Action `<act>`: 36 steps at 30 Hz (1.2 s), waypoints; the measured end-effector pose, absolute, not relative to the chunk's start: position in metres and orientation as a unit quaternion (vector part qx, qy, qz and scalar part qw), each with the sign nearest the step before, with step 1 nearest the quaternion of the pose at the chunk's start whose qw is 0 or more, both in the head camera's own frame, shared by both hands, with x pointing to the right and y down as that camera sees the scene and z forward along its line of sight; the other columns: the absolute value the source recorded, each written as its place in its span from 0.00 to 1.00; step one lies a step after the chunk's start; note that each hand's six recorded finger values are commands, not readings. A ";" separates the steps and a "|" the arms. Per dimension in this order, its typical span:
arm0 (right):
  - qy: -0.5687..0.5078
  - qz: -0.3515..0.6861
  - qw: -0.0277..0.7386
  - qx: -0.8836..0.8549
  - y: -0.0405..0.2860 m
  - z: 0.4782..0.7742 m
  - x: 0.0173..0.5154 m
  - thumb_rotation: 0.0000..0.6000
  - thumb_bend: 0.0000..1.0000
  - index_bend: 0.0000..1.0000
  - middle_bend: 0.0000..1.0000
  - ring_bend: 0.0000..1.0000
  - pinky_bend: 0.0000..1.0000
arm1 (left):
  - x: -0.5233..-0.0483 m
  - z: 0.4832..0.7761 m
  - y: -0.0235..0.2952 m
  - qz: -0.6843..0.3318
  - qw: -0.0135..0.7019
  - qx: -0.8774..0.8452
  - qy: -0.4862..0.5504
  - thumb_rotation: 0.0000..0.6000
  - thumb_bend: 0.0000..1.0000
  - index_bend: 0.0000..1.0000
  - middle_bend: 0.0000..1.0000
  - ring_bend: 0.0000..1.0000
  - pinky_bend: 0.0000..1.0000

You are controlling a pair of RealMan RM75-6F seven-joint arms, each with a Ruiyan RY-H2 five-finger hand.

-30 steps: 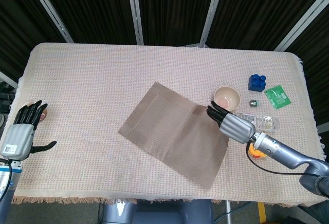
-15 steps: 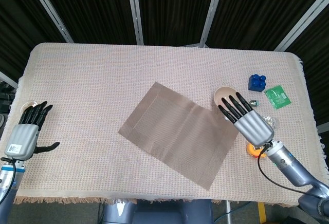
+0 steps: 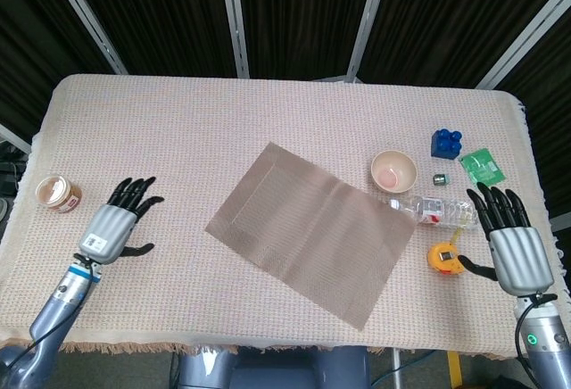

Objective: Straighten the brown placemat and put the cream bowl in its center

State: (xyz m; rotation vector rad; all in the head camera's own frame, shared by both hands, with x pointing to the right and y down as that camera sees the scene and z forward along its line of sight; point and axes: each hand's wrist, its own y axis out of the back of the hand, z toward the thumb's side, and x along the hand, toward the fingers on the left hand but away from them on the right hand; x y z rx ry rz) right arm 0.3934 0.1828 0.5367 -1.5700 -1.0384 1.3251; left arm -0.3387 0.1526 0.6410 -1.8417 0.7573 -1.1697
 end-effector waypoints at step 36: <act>-0.431 0.526 0.393 -0.619 0.201 0.539 0.397 1.00 0.00 0.00 0.00 0.00 0.00 | -0.246 0.755 0.142 -0.462 0.438 -0.746 0.198 1.00 0.23 0.35 0.00 0.00 0.00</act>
